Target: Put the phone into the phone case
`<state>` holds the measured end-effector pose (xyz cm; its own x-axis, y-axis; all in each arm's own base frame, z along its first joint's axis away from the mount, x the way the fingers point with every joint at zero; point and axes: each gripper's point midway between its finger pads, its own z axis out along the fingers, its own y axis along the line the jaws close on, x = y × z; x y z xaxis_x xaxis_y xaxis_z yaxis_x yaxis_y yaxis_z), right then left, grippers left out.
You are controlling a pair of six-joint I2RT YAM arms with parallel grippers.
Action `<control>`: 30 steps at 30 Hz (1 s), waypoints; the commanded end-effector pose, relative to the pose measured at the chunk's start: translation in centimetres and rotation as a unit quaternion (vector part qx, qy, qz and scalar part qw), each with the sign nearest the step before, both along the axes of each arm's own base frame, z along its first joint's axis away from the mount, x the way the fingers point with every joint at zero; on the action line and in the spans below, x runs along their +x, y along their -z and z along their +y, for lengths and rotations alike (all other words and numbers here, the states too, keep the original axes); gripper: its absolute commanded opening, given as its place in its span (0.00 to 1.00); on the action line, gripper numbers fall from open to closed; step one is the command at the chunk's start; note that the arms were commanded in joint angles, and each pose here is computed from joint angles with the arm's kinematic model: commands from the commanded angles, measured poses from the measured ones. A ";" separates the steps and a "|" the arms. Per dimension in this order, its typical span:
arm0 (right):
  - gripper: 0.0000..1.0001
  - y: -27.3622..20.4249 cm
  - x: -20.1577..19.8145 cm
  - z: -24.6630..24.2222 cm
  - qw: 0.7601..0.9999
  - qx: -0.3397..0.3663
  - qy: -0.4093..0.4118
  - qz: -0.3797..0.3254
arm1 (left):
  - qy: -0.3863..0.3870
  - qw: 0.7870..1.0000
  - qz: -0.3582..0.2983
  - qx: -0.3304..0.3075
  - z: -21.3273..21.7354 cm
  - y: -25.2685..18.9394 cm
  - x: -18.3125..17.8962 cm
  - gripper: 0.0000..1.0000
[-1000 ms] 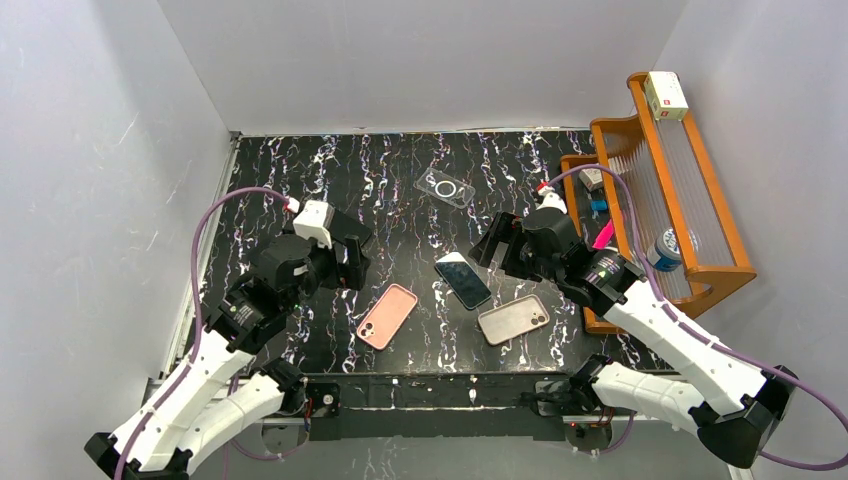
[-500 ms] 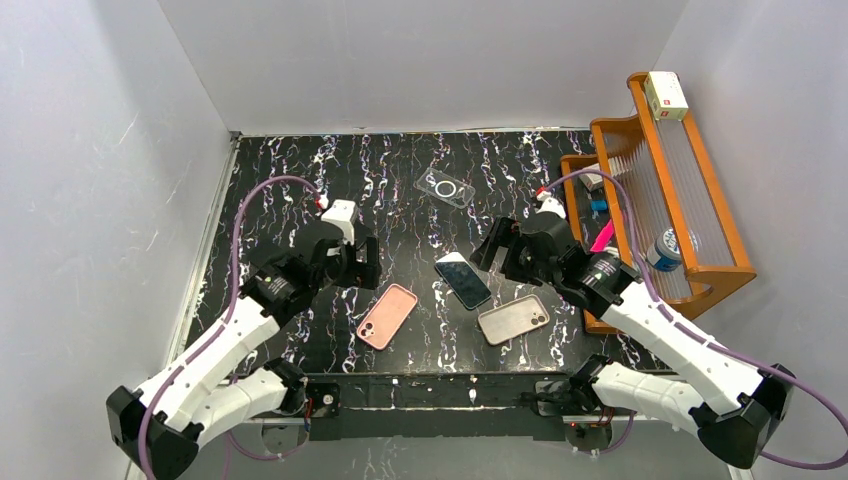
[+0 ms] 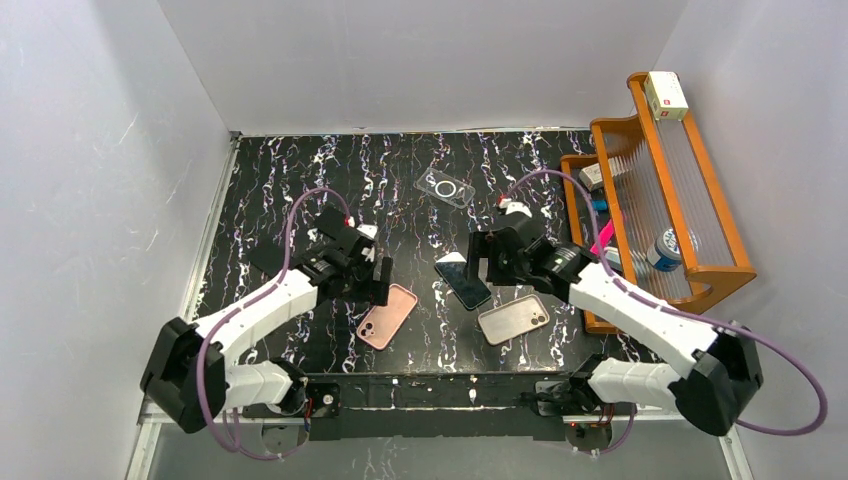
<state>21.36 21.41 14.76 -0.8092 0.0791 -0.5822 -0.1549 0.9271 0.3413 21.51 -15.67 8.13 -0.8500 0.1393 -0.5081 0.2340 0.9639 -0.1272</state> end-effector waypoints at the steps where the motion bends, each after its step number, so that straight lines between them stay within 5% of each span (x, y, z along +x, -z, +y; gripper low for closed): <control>1: 0.99 1.5 0.6 2.1 0.997 -0.018 -0.076 0.001 | -0.011 0.999 0.037 0.010 0.2 1.7 -0.9 0.86; 10: 0.99 6.8 3.5 2.7 0.990 -0.110 -0.093 0.010 | -0.040 0.995 0.096 0.002 -0.6 5.2 -1.9 0.80; 30: 0.99 9.5 6.8 4.7 0.976 -0.154 -0.146 -0.040 | -0.032 0.989 0.129 -0.062 -2.6 5.1 -3.4 0.72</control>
<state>26.45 24.61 3.85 -0.7727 -0.3348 -0.5392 -0.4161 0.9087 0.0321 18.61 -17.76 3.05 -0.9533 0.0395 -0.2995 0.1209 0.9584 -0.2584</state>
